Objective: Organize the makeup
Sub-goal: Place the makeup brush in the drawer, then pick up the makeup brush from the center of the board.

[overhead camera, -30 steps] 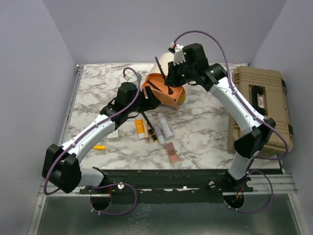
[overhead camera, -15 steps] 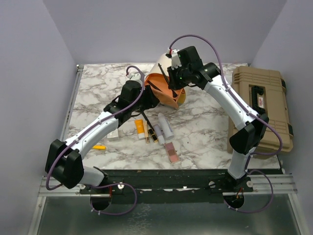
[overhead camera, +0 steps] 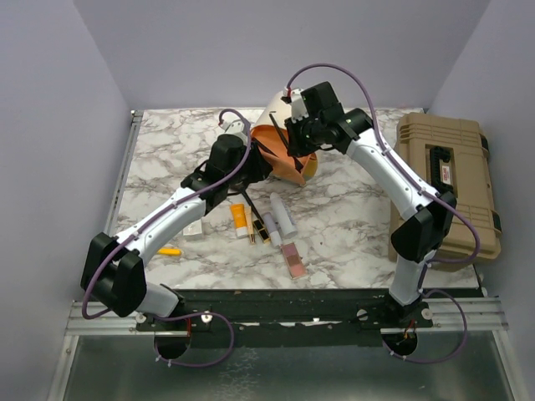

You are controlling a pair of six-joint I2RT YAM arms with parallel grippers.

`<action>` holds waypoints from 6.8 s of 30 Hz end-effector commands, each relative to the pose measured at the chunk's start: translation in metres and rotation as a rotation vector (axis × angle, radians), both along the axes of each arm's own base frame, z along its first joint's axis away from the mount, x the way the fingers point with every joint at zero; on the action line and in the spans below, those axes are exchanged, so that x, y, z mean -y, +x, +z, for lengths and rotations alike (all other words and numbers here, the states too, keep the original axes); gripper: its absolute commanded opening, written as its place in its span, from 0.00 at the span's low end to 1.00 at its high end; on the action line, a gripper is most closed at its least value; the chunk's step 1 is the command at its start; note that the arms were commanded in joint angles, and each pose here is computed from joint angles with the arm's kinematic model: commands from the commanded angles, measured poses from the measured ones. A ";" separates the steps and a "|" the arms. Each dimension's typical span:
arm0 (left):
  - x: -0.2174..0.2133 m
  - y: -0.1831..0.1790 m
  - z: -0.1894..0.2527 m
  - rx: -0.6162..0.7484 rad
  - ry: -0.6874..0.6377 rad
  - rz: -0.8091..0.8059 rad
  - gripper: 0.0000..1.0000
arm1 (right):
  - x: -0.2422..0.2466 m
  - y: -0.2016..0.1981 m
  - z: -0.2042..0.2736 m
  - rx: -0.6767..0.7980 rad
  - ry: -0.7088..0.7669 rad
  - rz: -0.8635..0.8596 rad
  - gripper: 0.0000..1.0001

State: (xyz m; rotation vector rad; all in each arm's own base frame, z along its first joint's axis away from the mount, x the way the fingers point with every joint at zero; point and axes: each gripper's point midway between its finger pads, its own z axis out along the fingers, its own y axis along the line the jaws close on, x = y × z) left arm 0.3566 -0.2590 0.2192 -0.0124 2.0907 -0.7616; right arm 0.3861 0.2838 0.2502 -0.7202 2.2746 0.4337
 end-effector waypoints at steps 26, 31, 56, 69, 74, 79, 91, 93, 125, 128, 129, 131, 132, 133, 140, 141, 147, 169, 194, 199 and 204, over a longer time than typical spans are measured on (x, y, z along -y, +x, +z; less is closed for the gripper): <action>0.007 -0.007 0.015 0.055 -0.011 -0.069 0.00 | -0.014 -0.002 -0.002 -0.036 0.018 0.060 0.11; 0.010 -0.005 0.014 0.049 -0.014 -0.072 0.00 | -0.013 0.000 -0.007 -0.034 -0.006 0.077 0.13; 0.015 -0.011 0.026 0.053 -0.055 -0.104 0.00 | -0.013 0.004 0.021 0.043 0.092 -0.006 0.30; 0.002 -0.006 0.029 0.080 -0.030 -0.033 0.51 | -0.014 -0.016 0.069 0.179 0.324 -0.020 0.32; 0.003 -0.004 0.035 0.089 -0.041 -0.032 0.61 | -0.013 -0.023 0.079 0.214 0.390 -0.031 0.36; 0.002 -0.009 0.035 0.092 -0.044 -0.036 0.73 | -0.005 -0.024 0.080 0.223 0.386 -0.072 0.36; -0.025 -0.025 0.051 0.208 -0.037 0.012 0.82 | 0.032 -0.019 0.084 0.318 0.419 -0.293 0.48; -0.035 -0.025 0.058 0.235 -0.053 0.070 0.82 | 0.035 -0.020 0.083 0.317 0.419 -0.307 0.48; -0.125 0.043 -0.127 -0.137 -0.250 0.520 0.62 | 0.062 -0.037 0.064 0.292 0.456 -0.444 0.50; -0.118 0.048 -0.141 -0.186 -0.310 0.493 0.51 | 0.061 -0.035 0.063 0.290 0.445 -0.443 0.50; -0.118 0.049 -0.146 -0.200 -0.340 0.489 0.48 | 0.061 -0.034 0.064 0.291 0.442 -0.441 0.50; -0.115 0.050 -0.153 -0.222 -0.369 0.476 0.47 | 0.060 -0.032 0.066 0.296 0.438 -0.436 0.50; -0.114 0.050 -0.158 -0.234 -0.372 0.474 0.47 | 0.059 -0.031 0.067 0.300 0.438 -0.436 0.50; -0.113 0.051 -0.161 -0.242 -0.375 0.470 0.47 | 0.059 -0.030 0.069 0.305 0.437 -0.436 0.50; -0.109 0.060 -0.179 -0.258 -0.364 0.458 0.47 | 0.061 -0.018 0.076 0.356 0.415 -0.447 0.55; -0.107 0.062 -0.182 -0.264 -0.367 0.451 0.46 | 0.060 -0.016 0.078 0.362 0.409 -0.443 0.57; -0.105 0.064 -0.189 -0.280 -0.403 0.454 0.32 | 0.058 -0.009 0.083 0.380 0.378 -0.433 0.60; -0.149 0.052 -0.191 -0.260 -0.275 0.499 0.00 | 0.054 -0.023 0.081 0.332 0.401 -0.393 0.64; -0.214 0.030 -0.158 -0.372 -0.015 0.693 0.53 | 0.050 -0.030 0.077 0.281 0.416 -0.380 0.65; -0.177 0.027 -0.160 -0.403 -0.051 0.657 0.53 | 0.046 -0.029 0.078 0.275 0.427 -0.373 0.66; -0.171 0.026 -0.165 -0.417 -0.067 0.715 0.46 | 0.047 -0.027 0.078 0.271 0.410 -0.374 0.66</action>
